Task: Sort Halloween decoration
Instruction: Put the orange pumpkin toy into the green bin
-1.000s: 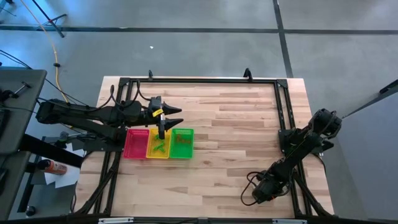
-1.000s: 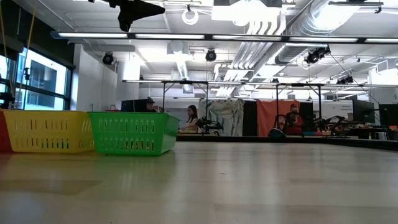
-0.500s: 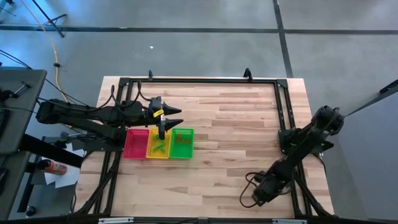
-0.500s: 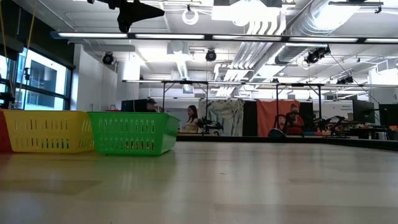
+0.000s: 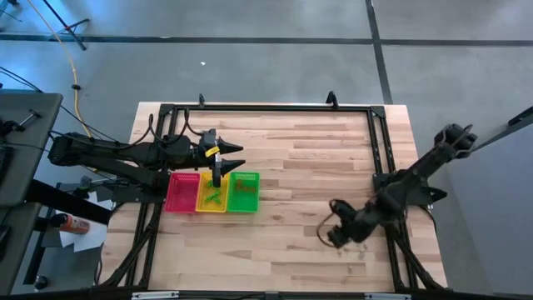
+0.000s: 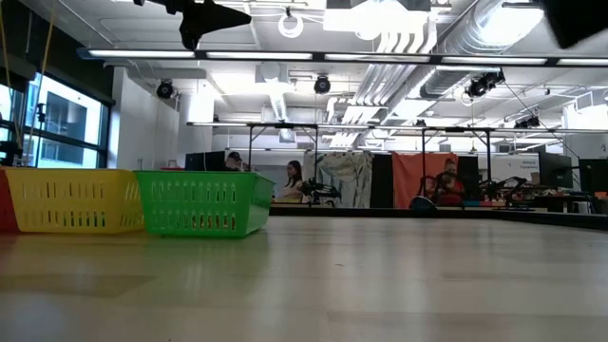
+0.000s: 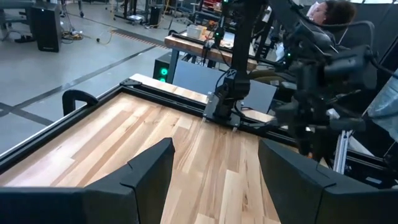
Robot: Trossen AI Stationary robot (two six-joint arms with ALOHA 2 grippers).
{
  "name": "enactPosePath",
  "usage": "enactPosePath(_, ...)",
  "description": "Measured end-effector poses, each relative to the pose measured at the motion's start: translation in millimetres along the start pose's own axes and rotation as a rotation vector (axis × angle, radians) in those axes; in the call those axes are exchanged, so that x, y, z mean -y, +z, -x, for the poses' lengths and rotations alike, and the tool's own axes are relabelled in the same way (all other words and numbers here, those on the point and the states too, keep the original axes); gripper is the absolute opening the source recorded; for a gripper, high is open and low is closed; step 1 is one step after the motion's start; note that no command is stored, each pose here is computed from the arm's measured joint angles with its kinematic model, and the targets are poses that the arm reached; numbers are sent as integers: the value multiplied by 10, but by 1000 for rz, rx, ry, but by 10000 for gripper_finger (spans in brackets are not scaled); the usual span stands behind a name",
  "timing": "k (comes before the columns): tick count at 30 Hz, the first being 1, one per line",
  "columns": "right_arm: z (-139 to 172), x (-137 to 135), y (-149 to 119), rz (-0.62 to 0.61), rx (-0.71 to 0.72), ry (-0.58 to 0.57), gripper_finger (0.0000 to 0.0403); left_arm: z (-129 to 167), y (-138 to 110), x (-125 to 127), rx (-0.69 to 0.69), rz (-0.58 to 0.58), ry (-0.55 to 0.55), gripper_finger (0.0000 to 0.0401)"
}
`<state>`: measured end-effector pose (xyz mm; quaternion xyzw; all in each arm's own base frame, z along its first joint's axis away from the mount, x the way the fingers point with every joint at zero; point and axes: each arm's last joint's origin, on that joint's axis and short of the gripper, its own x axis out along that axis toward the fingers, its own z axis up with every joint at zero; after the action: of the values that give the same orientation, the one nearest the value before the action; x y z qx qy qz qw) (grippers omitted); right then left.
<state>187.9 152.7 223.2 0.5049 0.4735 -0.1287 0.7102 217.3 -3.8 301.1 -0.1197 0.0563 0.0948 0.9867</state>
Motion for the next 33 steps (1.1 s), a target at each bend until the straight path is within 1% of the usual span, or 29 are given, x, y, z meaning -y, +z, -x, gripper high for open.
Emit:
enactPosePath(3, 9, -58, 224, 114, 107, 48, 87, 0, 0, 0, 0, 0, 0, 225)
enactPosePath(8, -24, -203, 664, 357, 276, 150, 87, 0, 3, 0, 4, 0, 1, 225)
enactPosePath(14, 47, -398, 1233, 616, 601, 297, 87, 0, 4, 1, 5, 1, 1, 225)
enactPosePath(17, 148, -458, 1448, 730, 777, 335, 87, 0, 5, 1, 5, 1, 1, 225)
enactPosePath(21, 298, -491, 1638, 855, 971, 333, 87, 0, 4, 1, 4, 0, 1, 225)
enactPosePath(23, 347, -492, 1696, 908, 1034, 313, 87, 0, 5, 0, 4, -8, 2, 225)
enactPosePath(25, 371, -485, 1734, 938, 1067, 293, 87, 0, 5, 1, 4, -36, 2, 225)
enactPosePath(28, 375, -463, 1768, 951, 1072, 266, 87, 0, 5, 1, 4, -52, 2, 225)
enactPosePath(33, 377, -454, 1782, 953, 1072, 258, 87, 0, 5, 1, 4, -52, 2, 225)
